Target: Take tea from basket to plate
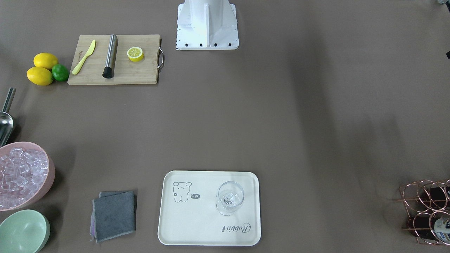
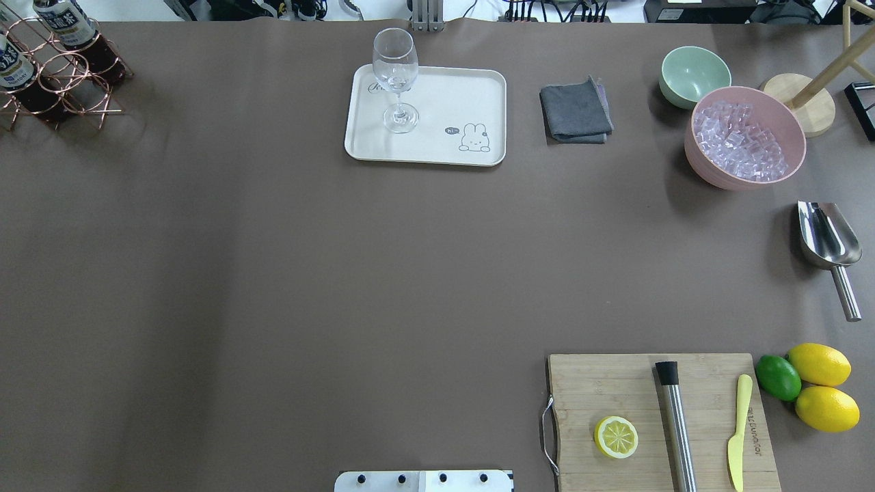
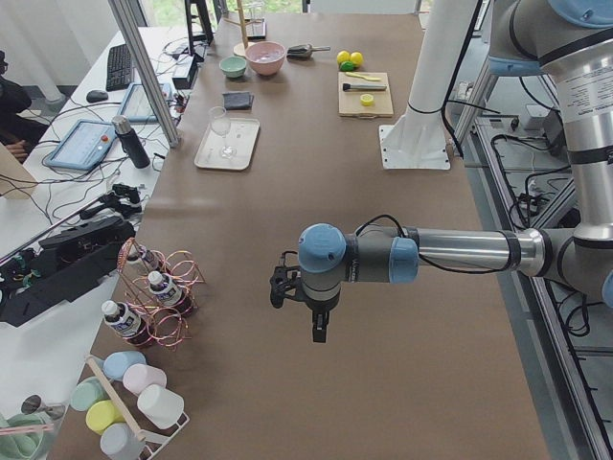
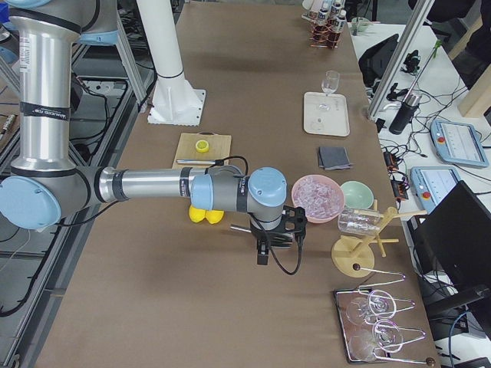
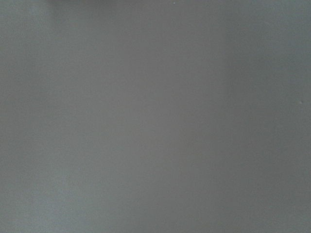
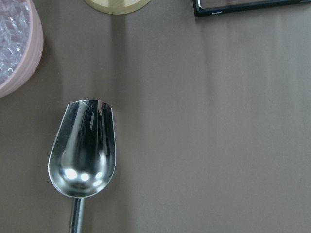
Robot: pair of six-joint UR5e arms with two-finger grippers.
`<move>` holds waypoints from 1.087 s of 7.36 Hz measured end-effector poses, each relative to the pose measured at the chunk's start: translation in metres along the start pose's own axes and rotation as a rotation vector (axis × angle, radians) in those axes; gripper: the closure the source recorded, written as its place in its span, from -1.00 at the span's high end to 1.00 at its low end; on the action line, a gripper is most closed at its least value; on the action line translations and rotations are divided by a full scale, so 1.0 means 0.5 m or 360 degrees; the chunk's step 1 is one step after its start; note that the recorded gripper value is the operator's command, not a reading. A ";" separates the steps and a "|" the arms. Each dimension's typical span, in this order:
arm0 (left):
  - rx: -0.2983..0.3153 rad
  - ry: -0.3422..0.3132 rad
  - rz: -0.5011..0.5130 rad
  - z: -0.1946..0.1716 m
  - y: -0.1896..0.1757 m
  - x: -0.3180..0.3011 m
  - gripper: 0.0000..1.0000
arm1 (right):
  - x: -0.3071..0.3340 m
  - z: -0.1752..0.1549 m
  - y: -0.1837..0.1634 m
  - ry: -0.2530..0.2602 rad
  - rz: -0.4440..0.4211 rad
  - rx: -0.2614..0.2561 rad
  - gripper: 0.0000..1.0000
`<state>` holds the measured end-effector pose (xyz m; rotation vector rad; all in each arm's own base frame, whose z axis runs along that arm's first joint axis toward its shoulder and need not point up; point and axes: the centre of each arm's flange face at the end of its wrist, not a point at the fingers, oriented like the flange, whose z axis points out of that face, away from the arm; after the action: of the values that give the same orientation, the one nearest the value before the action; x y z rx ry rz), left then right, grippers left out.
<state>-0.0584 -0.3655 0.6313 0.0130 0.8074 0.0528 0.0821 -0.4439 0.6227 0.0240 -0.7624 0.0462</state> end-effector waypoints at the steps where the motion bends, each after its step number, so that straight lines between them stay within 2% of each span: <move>1: -0.0002 -0.0003 -0.0002 0.001 0.000 -0.002 0.96 | -0.002 -0.003 -0.003 0.0002 -0.0024 0.0023 1.00; 3: -0.0007 -0.0033 -0.0004 0.004 0.001 -0.007 0.96 | -0.006 -0.006 -0.007 0.0001 -0.0063 0.0062 1.00; 6: -0.0018 -0.0041 -0.0010 0.013 0.002 -0.016 0.96 | -0.032 0.003 -0.015 -0.0006 -0.0120 0.0052 1.00; 8: -0.0020 -0.0042 -0.0011 0.014 0.002 -0.017 0.96 | -0.061 0.004 -0.020 -0.0060 -0.0163 0.0047 1.00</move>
<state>-0.0593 -0.3649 0.6425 -0.0009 0.7808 0.0508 0.0593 -0.4550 0.6028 0.0921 -0.7972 -0.0404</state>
